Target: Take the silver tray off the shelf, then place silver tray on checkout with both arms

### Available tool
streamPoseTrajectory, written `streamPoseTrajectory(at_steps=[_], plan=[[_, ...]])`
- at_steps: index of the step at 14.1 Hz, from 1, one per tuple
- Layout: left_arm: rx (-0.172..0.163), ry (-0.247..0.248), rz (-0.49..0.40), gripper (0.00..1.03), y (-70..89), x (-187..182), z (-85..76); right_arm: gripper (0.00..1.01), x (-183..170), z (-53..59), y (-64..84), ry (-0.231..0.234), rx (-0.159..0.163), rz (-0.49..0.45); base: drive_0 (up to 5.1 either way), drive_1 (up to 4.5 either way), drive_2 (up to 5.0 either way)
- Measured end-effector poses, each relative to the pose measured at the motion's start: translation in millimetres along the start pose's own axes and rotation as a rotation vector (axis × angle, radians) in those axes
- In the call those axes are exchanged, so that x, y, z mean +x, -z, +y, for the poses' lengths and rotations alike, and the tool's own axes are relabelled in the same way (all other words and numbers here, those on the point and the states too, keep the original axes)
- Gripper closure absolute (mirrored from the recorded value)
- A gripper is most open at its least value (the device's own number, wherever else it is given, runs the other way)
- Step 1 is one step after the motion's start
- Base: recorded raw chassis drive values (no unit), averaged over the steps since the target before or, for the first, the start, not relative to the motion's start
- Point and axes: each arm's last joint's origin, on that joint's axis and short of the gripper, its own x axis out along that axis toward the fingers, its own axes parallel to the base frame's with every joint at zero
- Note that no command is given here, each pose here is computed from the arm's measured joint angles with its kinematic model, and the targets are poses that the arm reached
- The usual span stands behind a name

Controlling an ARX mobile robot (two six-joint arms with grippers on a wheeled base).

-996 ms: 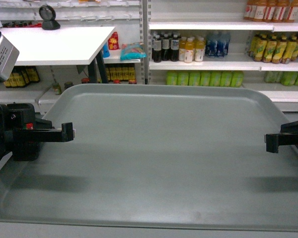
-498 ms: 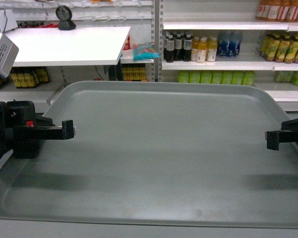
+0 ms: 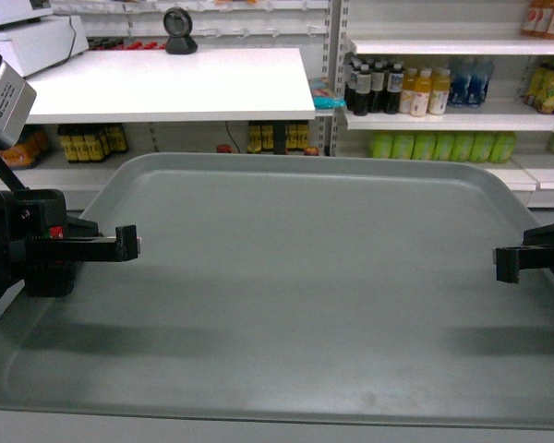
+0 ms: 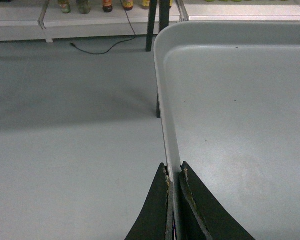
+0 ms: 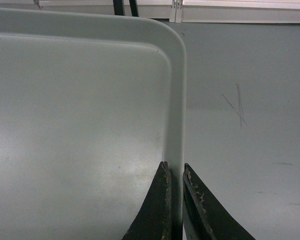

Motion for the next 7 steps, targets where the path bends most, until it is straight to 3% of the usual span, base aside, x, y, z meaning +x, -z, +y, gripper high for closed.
streamPoseTrajectory(at_steps=[7], plan=[[0.000,0.000,-0.001,1.00,-0.1,0.0,0.0,0.98,-0.1,-0.1,-0.1,0.000,0.000,-0.001,-4.9,2.50,2.5]])
